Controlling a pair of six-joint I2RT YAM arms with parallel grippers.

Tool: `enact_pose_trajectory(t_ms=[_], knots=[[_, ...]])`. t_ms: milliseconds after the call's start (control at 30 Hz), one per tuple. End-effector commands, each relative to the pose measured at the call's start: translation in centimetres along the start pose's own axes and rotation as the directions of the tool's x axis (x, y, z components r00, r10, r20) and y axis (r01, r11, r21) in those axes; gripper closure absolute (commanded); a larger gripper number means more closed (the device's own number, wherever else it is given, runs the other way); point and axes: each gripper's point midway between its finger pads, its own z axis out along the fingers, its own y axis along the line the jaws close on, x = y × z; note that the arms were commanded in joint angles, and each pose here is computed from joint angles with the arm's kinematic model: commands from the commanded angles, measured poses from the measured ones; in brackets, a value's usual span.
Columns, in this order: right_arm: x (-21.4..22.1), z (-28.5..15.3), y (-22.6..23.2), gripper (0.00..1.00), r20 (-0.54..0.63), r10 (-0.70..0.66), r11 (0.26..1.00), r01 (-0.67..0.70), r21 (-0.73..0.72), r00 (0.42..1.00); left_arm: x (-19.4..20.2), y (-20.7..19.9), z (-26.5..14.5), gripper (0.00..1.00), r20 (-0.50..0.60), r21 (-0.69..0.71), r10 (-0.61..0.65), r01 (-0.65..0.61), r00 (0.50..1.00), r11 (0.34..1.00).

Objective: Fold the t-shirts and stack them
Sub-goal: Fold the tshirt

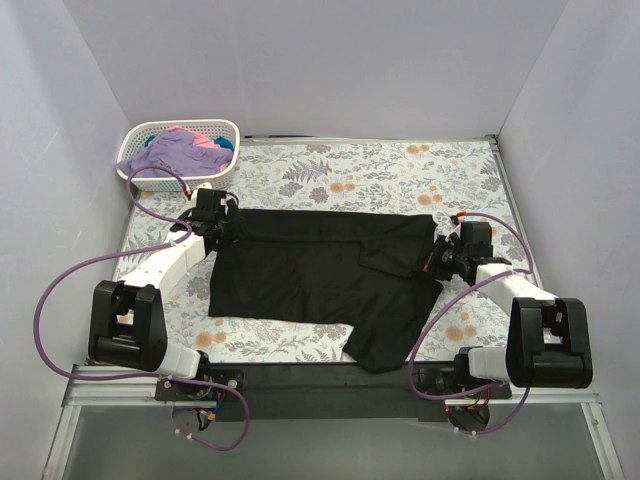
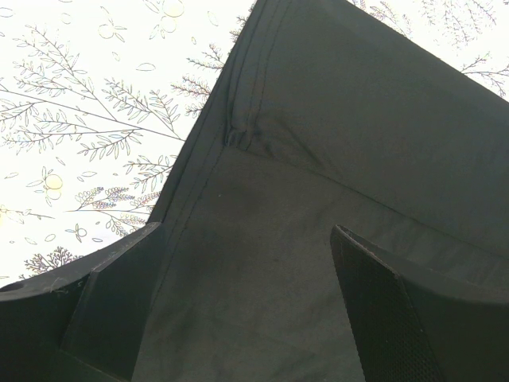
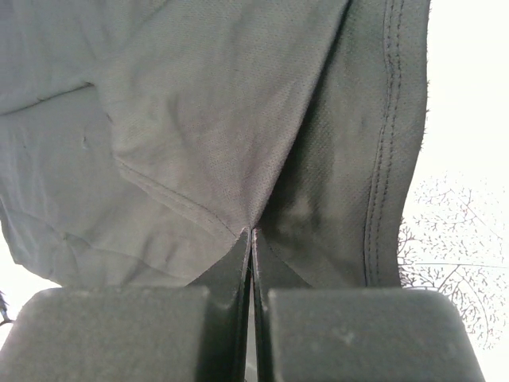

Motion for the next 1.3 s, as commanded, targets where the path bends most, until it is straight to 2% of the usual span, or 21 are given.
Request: enact_pose_trajectory(t_ms=[0,500,567,667,700,800,833,967,1100,1267], knots=[[0.6,-0.5,-0.3,0.99,-0.001,0.010,1.000,-0.010,0.009,1.000,-0.9,-0.4,-0.7,0.16,0.020,0.014,0.001,-0.001,1.000,1.000],[1.8,-0.7,-0.2,0.98,-0.025,0.038,0.999,-0.038,-0.006,0.999,-0.8,-0.4,-0.6,0.16,0.017,0.012,0.002,-0.002,1.000,1.000],[1.9,-0.6,-0.1,0.93,-0.034,0.028,1.000,-0.029,-0.013,0.999,-0.7,-0.4,-0.6,0.16,0.015,0.012,0.003,-0.003,1.000,1.000],[1.5,-0.6,-0.2,0.78,-0.039,0.004,1.000,-0.004,-0.007,0.999,-0.7,-0.4,-0.5,0.16,0.016,0.013,-0.004,0.004,1.000,1.000],[0.5,-0.7,-0.6,0.71,-0.006,-0.017,0.999,0.017,0.032,1.000,-0.6,-0.6,-0.4,0.16,0.011,0.016,-0.011,0.011,1.000,1.000],[-2.1,-1.4,-0.7,0.63,0.058,-0.033,0.999,0.031,0.037,0.998,-0.8,-1.1,0.4,0.17,-0.014,0.012,-0.028,0.028,1.000,1.000],[-4.3,-1.8,-0.1,0.62,0.102,-0.043,0.999,0.040,0.024,0.994,-0.8,-1.5,0.6,0.17,-0.031,0.014,-0.031,0.032,0.999,0.999],[-8.8,-1.7,3.1,0.62,0.174,-0.090,0.989,0.108,-0.099,0.981,-3.6,-3.8,2.3,0.17,-0.039,0.053,-0.083,0.085,0.996,0.995],[-12.1,-0.6,5.2,0.63,0.229,-0.097,0.969,0.145,-0.202,0.969,-3.9,-4.7,5.1,0.21,-0.079,0.037,-0.102,0.106,0.992,0.994],[-13.5,2.7,3.9,0.63,0.201,-0.052,0.972,0.095,-0.213,0.978,-2.9,-4.4,8.7,0.23,-0.139,-0.001,-0.112,0.113,0.984,0.994]])
